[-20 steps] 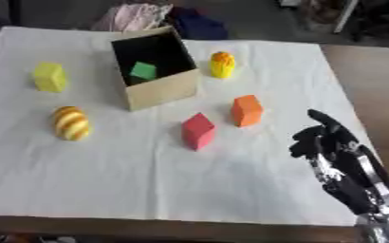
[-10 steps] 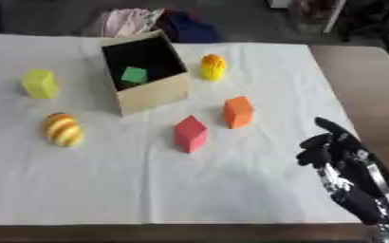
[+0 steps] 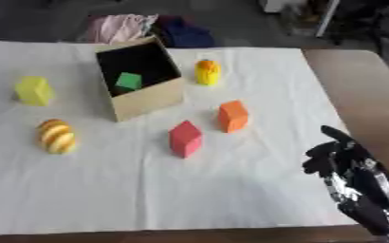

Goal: Pick up objects on the table and place them in the box.

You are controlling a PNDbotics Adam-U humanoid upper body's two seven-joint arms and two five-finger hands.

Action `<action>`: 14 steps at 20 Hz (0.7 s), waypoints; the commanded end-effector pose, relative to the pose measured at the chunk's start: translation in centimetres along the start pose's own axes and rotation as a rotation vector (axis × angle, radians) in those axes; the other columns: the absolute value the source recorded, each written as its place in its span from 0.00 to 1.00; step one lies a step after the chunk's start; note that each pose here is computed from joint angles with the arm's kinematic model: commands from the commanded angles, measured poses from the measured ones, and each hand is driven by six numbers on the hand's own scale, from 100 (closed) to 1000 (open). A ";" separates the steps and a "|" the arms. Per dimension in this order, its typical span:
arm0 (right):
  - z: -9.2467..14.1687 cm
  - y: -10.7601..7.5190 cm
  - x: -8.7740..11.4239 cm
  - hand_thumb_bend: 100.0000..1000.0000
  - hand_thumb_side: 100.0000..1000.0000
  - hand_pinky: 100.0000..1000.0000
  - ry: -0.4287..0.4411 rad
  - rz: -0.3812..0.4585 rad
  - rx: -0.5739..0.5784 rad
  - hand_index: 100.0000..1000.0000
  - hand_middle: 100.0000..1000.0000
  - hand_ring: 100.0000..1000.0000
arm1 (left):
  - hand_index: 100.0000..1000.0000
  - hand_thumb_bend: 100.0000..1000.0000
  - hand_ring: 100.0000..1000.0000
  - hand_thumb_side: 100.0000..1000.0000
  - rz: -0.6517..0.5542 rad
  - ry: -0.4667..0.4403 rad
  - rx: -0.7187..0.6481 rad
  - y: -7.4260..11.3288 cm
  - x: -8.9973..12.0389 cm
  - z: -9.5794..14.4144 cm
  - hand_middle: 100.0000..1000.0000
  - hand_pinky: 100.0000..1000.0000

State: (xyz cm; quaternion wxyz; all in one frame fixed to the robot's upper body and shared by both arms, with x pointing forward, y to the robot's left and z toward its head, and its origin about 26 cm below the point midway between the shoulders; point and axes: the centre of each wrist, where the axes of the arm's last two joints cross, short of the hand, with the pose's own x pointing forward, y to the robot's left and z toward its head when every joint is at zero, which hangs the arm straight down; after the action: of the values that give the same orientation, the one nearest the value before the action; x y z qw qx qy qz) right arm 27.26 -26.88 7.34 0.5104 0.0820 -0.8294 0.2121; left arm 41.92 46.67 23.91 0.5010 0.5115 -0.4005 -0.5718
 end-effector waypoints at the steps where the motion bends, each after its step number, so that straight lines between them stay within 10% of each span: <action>1: -0.2 -0.5 0.4 0.00 0.34 0.54 -0.013 0.015 0.014 0.92 0.58 0.55 | 0.96 0.04 0.85 0.26 -0.008 0.029 -0.013 -0.1 -0.7 -0.5 0.84 0.85; 14: -0.2 -0.5 0.4 0.00 0.34 0.54 -0.016 0.014 0.015 0.92 0.58 0.55 | 0.97 0.09 0.85 0.33 0.010 -0.058 -0.111 -0.6 0.1 -1.1 0.85 0.86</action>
State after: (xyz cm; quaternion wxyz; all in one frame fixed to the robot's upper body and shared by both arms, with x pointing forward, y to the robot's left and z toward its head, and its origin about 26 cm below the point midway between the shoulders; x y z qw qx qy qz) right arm 27.30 -26.90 7.22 0.5108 0.0855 -0.8288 0.2117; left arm 43.21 46.06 20.51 0.5312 0.4462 -0.3785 -0.6128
